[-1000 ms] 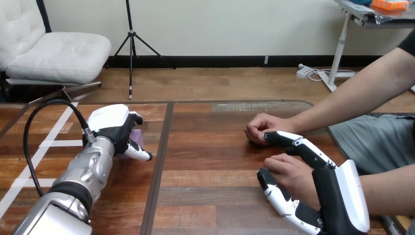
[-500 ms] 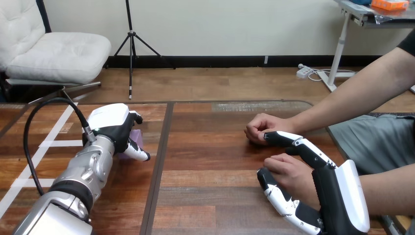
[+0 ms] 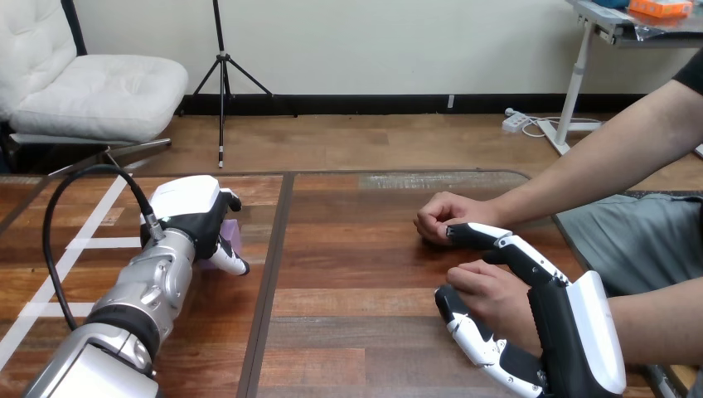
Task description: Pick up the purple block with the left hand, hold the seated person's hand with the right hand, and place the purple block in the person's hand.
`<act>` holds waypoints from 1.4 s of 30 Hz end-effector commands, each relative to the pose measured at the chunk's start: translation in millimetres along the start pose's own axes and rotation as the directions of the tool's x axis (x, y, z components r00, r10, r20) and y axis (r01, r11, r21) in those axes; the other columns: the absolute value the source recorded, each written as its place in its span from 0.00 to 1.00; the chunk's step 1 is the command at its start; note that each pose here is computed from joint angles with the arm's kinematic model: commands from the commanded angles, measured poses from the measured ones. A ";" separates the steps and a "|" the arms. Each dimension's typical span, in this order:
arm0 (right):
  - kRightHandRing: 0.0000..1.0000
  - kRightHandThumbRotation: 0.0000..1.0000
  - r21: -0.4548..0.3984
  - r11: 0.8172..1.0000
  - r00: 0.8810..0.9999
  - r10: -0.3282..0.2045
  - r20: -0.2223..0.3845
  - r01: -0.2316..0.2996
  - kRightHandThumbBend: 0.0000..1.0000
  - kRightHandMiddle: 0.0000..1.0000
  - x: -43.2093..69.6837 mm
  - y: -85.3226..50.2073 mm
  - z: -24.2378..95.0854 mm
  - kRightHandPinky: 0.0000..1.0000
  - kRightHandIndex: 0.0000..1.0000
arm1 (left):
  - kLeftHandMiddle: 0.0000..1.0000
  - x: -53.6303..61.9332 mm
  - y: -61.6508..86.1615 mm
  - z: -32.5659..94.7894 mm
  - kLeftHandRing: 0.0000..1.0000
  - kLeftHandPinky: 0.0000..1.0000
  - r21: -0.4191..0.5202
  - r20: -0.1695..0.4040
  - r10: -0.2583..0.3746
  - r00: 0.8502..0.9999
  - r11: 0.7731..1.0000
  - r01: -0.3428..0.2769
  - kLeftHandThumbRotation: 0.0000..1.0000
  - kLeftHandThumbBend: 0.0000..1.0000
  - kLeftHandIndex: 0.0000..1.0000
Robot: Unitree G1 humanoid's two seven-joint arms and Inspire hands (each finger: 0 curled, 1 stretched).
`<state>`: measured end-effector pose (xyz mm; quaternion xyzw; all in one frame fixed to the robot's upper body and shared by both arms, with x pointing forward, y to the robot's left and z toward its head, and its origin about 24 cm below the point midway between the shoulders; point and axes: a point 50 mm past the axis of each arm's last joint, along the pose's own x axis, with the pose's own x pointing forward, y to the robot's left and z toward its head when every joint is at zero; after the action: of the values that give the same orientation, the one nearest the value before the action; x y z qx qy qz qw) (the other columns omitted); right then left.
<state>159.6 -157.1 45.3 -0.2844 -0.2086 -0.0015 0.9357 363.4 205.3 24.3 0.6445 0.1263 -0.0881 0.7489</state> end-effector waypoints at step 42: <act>0.73 0.47 0.009 0.999 0.997 -0.045 0.062 0.044 0.46 0.73 12.8 -4.0 9.8 0.68 0.72 | 0.80 2.5 15.1 8.0 0.75 0.63 0.028 0.057 0.114 0.992 0.993 -0.116 0.13 0.73 0.79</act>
<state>157.1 -157.4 43.2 -0.2838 -0.2010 -0.0020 0.9376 361.3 202.2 22.2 0.6594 0.0983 -0.0839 0.7406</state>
